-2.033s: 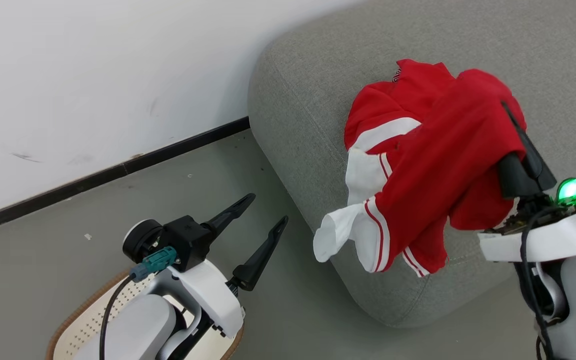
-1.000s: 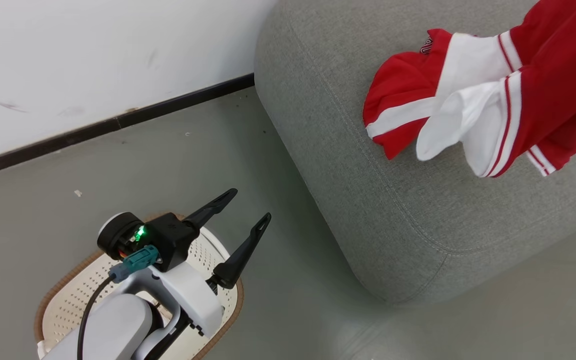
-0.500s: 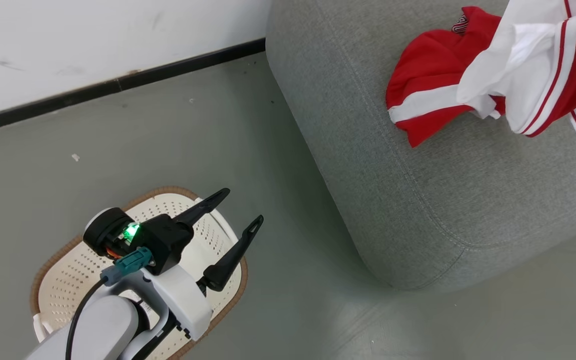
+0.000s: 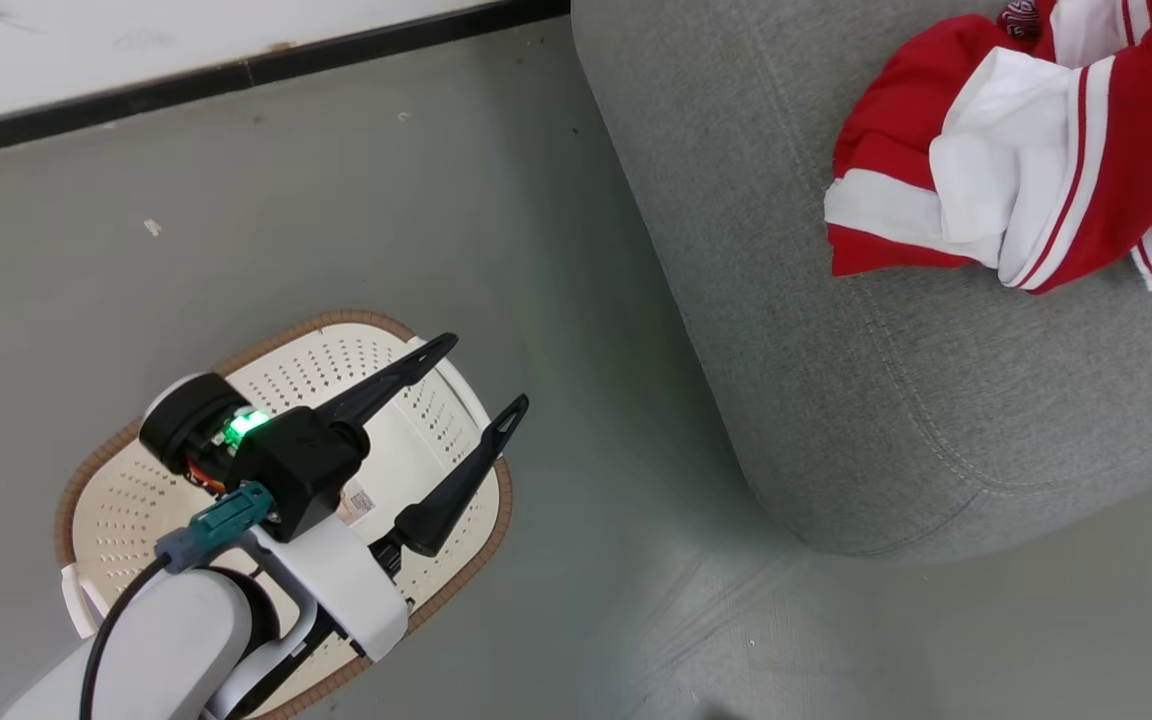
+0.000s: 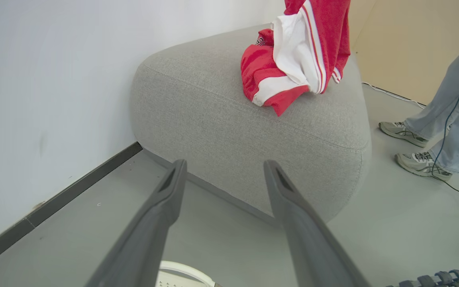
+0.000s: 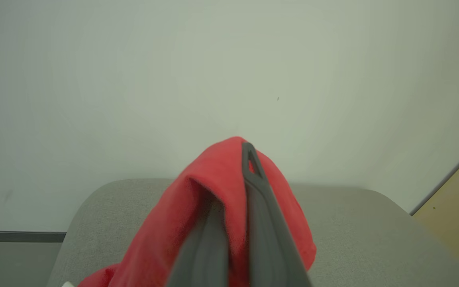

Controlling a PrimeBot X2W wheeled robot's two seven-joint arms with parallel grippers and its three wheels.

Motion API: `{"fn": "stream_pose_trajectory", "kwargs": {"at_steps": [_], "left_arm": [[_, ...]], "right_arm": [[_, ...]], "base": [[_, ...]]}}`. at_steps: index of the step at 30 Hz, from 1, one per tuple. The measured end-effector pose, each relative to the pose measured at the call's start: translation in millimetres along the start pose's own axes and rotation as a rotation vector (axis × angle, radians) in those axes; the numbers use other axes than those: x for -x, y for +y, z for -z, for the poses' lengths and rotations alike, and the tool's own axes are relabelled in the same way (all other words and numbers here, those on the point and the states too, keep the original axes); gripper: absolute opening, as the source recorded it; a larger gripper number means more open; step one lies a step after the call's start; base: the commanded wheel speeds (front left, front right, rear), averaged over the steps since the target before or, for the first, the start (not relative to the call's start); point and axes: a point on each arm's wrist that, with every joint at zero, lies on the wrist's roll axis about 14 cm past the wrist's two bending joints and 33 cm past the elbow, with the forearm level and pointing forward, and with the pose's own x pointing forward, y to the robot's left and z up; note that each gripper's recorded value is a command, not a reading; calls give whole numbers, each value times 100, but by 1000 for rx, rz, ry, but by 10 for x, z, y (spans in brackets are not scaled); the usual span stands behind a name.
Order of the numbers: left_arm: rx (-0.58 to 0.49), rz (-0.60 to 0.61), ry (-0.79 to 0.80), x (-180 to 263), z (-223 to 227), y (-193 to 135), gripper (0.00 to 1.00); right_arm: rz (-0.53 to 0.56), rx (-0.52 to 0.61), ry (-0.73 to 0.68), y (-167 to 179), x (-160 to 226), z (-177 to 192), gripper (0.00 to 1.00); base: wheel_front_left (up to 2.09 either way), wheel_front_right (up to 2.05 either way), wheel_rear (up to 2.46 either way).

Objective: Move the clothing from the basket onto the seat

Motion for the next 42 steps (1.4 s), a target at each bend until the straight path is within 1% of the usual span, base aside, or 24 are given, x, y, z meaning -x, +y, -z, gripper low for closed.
{"fn": "stream_pose_trajectory", "kwargs": {"at_steps": [4, 8, 11, 13, 16, 18, 21, 23, 24, 26, 27, 28, 29, 35, 42], "left_arm": [[-6, 28, -46, -15, -88, 10, 100], [5, 33, -43, 1, -36, 50, 100], [6, 37, -44, 3, -21, 84, 100], [8, 36, -49, 5, -18, 102, 100], [8, 40, -56, 16, -17, 118, 100], [2, 38, -55, 22, -17, 138, 100], [-2, 42, -61, 25, -28, 138, 100], [-4, 48, -67, 23, -41, 126, 100], [-5, 48, -68, 22, -45, 123, 100], [-9, 49, -68, 20, -52, 119, 100], [-11, 50, -71, 20, -59, 117, 100], [-13, 50, -73, 19, -65, 114, 100], [-15, 50, -72, 18, -68, 113, 100], [-28, 52, -77, 10, -102, 96, 100], [-48, 56, -94, -2, -186, 53, 100]], "right_arm": [[-38, 26, 68, 176, -32, 265, 0], [-64, 23, 112, 330, -50, 460, 0], [-81, 21, 144, 427, -47, 598, 20], [-99, 26, 166, 503, -35, 689, 29], [-149, 46, 230, 681, 45, 898, 30], [-181, 41, 268, 824, 129, 1024, 28], [-202, 38, 302, 918, 194, 1118, 25], [-202, 38, 316, 919, 224, 1152, 27], [-201, 37, 323, 916, 240, 1166, 30], [-197, 36, 336, 901, 265, 1188, 43], [-194, 36, 338, 886, 272, 1188, 53], [-192, 36, 340, 873, 279, 1189, 78], [-189, 36, 342, 859, 286, 1187, 100], [-173, 31, 358, 785, 324, 1177, 100], [-149, -41, 393, 748, 396, 1170, 100]], "base": [[0, 0, 0], [0, 0, 0], [0, 0, 0], [0, 0, 0], [0, 0, 0], [0, 0, 0], [0, 0, 0], [0, 0, 0], [0, 0, 0], [0, 0, 0], [0, 0, 0], [0, 0, 0], [0, 0, 0], [0, 0, 0], [0, 0, 0]]}}
